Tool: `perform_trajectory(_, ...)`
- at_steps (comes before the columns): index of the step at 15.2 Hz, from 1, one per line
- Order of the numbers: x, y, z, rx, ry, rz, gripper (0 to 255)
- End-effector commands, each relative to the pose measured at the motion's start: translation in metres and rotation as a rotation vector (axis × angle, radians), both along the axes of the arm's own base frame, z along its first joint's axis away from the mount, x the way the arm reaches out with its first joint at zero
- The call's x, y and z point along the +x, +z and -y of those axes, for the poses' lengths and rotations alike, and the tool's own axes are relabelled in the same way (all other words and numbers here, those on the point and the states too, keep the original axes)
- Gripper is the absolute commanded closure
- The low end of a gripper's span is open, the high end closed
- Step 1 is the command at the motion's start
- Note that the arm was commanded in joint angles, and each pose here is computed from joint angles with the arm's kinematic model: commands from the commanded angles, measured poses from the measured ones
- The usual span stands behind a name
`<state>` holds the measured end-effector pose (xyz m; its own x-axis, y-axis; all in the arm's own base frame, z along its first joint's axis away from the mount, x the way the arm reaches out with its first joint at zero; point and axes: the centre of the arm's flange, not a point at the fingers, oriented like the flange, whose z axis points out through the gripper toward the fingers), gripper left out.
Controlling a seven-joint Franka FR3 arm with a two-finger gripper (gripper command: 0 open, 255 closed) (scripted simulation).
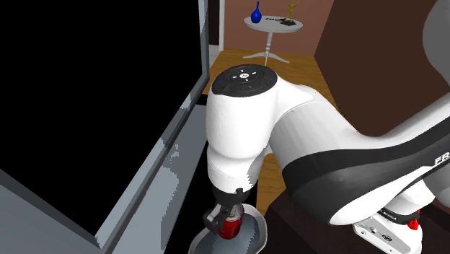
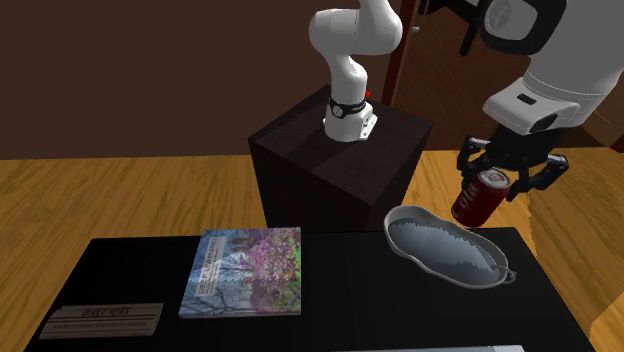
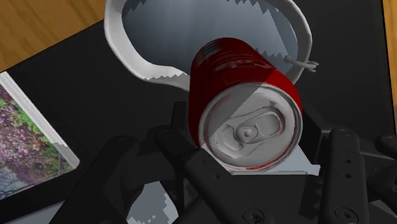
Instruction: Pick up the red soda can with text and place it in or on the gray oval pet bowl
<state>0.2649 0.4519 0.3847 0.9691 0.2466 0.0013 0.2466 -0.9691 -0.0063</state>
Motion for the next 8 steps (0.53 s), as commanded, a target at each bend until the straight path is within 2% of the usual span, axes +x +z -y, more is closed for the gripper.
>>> perform_trajectory(1, -0.004, -0.007, -0.007, 0.0, -0.002, 0.0, 255)
perform_trajectory(8, -0.004, -0.044, -0.007, 0.0, -0.002, 0.0, 255)
